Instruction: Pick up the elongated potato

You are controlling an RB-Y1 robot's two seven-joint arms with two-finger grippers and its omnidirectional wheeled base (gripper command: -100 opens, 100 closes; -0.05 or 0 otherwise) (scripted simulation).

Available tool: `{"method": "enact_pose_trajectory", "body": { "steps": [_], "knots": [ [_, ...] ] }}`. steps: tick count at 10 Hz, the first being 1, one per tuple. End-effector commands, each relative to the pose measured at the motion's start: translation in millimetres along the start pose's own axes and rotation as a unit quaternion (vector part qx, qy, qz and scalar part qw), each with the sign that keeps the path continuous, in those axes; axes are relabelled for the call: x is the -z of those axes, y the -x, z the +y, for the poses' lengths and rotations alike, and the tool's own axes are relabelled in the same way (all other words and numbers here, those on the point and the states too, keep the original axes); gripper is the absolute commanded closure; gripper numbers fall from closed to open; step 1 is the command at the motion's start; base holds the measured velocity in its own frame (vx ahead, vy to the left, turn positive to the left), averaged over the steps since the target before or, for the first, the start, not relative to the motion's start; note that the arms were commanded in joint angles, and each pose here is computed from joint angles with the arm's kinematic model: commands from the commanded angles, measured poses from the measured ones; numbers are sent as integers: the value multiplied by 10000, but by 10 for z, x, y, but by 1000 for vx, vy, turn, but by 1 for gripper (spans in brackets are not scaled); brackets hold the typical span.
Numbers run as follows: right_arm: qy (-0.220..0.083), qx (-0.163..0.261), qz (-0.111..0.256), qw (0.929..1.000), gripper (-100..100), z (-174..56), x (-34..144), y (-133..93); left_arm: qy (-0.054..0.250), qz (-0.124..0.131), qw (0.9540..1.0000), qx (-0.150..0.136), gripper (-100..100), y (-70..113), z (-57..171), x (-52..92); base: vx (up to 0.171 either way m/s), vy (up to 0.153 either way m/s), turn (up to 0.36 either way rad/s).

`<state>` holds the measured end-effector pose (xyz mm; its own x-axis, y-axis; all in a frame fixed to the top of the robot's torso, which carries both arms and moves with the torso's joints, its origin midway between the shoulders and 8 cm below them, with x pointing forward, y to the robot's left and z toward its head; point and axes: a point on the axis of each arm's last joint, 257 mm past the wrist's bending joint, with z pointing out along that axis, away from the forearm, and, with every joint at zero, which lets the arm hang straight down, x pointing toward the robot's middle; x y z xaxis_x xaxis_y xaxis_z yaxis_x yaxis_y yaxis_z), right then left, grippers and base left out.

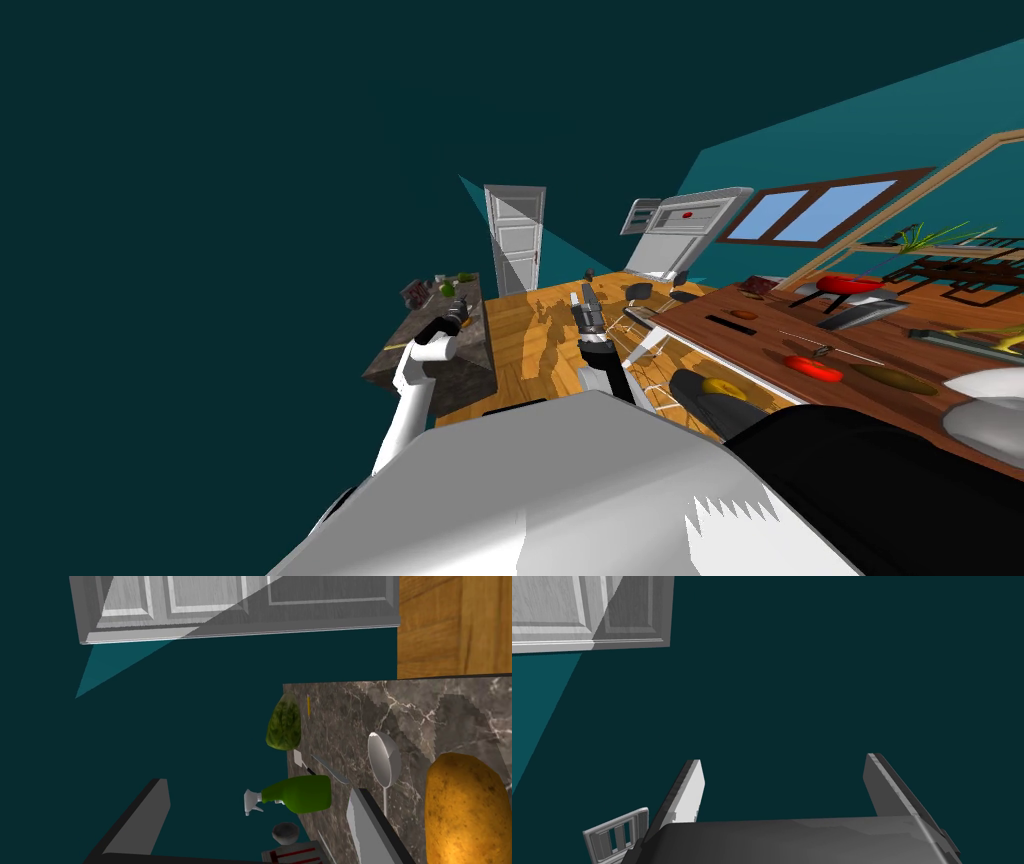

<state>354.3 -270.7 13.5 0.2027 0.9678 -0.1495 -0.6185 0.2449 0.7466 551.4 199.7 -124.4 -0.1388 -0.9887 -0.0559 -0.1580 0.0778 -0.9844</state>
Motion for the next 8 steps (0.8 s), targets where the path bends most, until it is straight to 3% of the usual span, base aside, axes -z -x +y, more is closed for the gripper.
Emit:
{"method": "enact_pose_trajectory", "body": {
  "steps": [1, 8],
  "knots": [
    [0, 0, 0, 10000, 0, 0, 0, 0, 233, 59, 9996, 124, -100, -52, 82, -61, 22, 34, 17],
    [0, 0, 0, 10000, 0, 0, 0, 0, 1127, 145, 9925, 447, -100, -189, 480, -123, 23, 34, 17]
  ]
}}
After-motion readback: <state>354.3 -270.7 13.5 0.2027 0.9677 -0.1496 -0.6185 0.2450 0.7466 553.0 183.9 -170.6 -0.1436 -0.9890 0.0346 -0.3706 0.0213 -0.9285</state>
